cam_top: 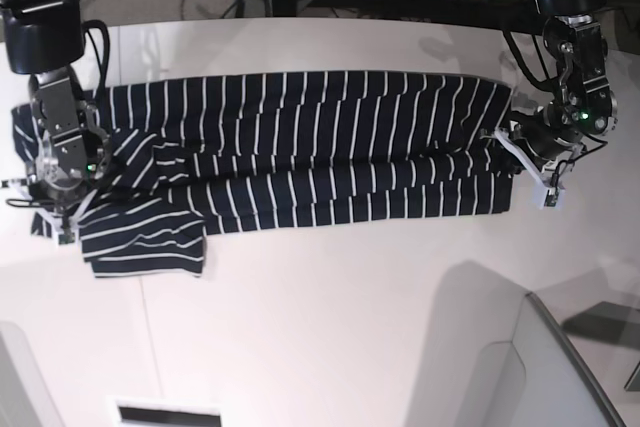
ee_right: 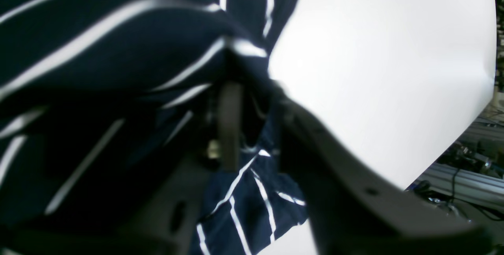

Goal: Layout the t-shirt on the table in an organized manner, then fold the t-shirt properly
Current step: 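Fold the shirt sides inward with both grippers into a long strip, then release the left gripper and tuck the sleeve end with the right gripper, then grasp the strip end with the right gripper and straighten it, then grasp the strip ends with both grippers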

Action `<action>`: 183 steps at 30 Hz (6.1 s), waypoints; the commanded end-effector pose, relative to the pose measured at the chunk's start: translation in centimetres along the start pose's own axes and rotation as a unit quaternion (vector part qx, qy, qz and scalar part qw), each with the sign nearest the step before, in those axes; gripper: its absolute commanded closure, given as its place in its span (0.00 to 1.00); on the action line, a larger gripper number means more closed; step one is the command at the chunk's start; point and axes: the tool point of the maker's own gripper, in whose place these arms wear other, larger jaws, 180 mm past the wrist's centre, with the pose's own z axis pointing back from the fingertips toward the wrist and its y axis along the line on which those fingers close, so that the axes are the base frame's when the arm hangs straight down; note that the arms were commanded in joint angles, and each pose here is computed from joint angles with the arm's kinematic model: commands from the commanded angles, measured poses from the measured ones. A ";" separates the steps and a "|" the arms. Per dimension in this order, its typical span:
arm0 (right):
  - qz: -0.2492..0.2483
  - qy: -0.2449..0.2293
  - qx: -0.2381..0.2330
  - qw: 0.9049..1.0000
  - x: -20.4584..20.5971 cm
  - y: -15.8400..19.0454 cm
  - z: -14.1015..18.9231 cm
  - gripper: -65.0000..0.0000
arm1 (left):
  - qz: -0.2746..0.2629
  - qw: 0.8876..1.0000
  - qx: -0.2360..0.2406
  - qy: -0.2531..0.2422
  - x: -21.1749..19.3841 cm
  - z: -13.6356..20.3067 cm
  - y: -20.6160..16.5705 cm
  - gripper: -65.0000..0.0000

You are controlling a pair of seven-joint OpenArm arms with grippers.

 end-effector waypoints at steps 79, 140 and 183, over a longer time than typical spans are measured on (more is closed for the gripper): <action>-0.158 -0.074 0.215 0.961 10.9 4.2 -4.0 0.34 | 0.031 0.990 0.131 -0.051 -3.9 12.0 10.3 0.17; -0.127 0.049 0.275 0.952 -1.6 7.6 13.4 1.00 | -0.003 0.995 0.088 -0.053 -1.8 9.5 7.4 0.17; 0.116 -0.152 -0.088 0.978 2.6 0.0 19.2 0.97 | 0.122 0.985 -0.020 -0.123 -0.4 6.6 5.6 0.15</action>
